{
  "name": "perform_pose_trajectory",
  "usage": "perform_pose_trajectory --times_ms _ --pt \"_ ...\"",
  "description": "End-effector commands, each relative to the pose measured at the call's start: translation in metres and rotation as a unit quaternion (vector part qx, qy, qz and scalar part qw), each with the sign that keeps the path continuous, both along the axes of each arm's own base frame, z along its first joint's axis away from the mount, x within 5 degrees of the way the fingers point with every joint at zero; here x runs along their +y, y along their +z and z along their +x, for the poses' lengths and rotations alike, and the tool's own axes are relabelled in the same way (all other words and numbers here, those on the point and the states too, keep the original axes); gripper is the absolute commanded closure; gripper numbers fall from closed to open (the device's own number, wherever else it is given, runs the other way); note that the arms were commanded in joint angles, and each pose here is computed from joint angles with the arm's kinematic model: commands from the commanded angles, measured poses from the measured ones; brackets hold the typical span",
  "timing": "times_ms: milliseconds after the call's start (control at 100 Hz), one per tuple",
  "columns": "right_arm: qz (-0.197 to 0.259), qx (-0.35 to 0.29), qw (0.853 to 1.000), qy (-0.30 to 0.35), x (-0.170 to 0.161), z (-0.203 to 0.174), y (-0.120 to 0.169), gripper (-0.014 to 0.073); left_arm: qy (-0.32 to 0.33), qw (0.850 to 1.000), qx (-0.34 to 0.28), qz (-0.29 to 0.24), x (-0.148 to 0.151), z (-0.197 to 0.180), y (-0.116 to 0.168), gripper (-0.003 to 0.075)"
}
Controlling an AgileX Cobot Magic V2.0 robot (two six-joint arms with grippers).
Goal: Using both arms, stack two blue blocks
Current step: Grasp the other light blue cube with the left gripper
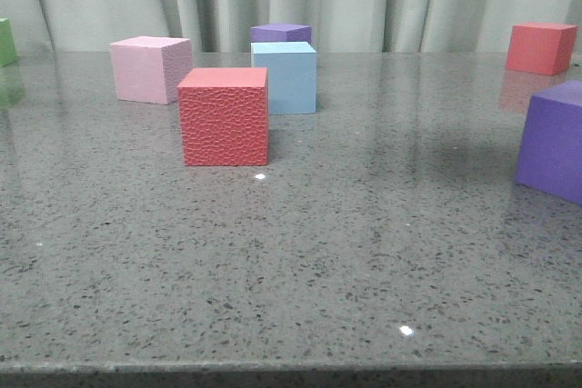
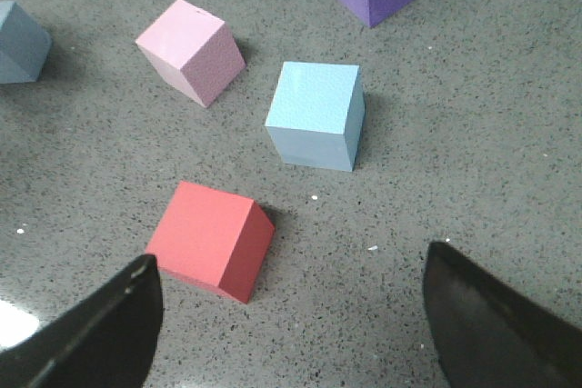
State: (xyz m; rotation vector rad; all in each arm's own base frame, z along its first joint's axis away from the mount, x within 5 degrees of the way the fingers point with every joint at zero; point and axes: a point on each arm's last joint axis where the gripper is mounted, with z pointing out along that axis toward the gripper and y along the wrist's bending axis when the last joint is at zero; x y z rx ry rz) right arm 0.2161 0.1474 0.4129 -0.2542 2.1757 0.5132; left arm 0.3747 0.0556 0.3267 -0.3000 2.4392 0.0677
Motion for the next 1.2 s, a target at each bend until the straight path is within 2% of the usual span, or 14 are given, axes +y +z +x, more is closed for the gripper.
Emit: perform_pose_trajectory --times_ms 0,350,610,680,800,940,1060,1190 --pt "0.034 -0.073 0.997 0.003 -0.011 -0.014 0.025 0.0007 0.000 0.999 -0.045 0.003 0.001 0.005 0.022 0.0101" --pt "0.047 -0.092 0.995 0.003 -0.024 -0.033 0.033 0.0007 0.004 1.000 -0.016 -0.014 0.006 0.037 -0.010 0.0102" --pt "0.047 -0.092 0.995 0.003 -0.024 -0.033 0.033 0.0007 0.014 1.000 -0.005 -0.020 0.014 0.039 -0.015 0.0113" --pt "0.047 -0.092 0.995 0.003 -0.024 -0.033 0.034 0.0007 0.014 1.000 0.000 -0.021 0.013 0.038 -0.016 0.0158" --pt "0.048 -0.094 0.994 0.003 -0.024 -0.033 0.034 0.0007 0.014 1.000 0.000 -0.027 0.013 0.038 -0.016 0.0297" --pt "0.051 -0.100 0.994 0.003 -0.024 -0.032 0.035 0.0007 0.016 0.999 -0.003 -0.037 0.011 0.039 -0.015 0.0412" --pt "0.052 -0.103 0.993 0.003 -0.024 -0.032 0.036 0.0007 0.015 0.998 0.000 -0.056 0.008 0.038 -0.004 0.0461" --pt "0.049 -0.106 0.993 0.003 -0.024 -0.032 0.036 0.0007 -0.011 0.998 -0.032 -0.055 -0.011 0.040 0.033 0.0462"
